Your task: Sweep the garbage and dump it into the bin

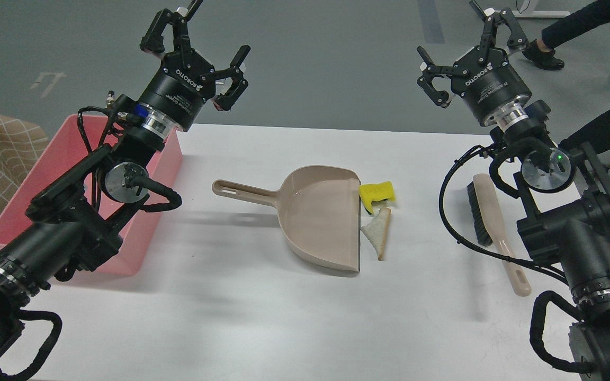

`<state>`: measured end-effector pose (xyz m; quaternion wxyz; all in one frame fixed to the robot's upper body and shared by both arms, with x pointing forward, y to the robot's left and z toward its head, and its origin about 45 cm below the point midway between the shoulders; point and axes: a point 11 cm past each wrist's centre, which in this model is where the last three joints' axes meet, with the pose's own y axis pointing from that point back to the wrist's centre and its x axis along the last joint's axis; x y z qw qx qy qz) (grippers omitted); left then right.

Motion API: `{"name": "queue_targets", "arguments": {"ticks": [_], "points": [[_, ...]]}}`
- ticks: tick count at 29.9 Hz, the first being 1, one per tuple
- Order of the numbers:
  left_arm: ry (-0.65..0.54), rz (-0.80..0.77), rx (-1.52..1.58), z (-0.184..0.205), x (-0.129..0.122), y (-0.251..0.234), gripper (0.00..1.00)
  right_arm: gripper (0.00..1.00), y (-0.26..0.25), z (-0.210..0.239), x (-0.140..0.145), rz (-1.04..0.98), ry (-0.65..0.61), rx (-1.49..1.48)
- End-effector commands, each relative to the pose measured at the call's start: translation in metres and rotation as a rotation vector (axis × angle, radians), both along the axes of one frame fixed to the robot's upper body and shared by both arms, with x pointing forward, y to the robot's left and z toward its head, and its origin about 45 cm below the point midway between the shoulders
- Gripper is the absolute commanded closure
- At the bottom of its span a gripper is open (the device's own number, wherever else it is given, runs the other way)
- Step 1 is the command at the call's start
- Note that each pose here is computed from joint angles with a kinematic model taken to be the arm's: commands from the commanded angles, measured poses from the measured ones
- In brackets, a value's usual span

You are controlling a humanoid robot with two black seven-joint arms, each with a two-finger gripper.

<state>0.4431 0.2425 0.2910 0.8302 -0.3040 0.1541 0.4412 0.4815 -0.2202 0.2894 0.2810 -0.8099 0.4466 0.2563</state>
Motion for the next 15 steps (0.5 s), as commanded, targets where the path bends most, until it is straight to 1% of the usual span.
{"name": "queue_targets", "arguments": {"ticks": [1, 15], "points": [[0.001, 0.003, 0.002, -0.0001, 0.0008, 0.0, 0.02, 0.0, -0.0006, -0.0001, 0.0003, -0.003, 0.0, 0.002], [-0.011, 0.005, 0.007, 0.0052, 0.0025, 0.0019, 0.02, 0.0, -0.0006, -0.0008, -0.0003, -0.002, 0.001, 0.001]]}}
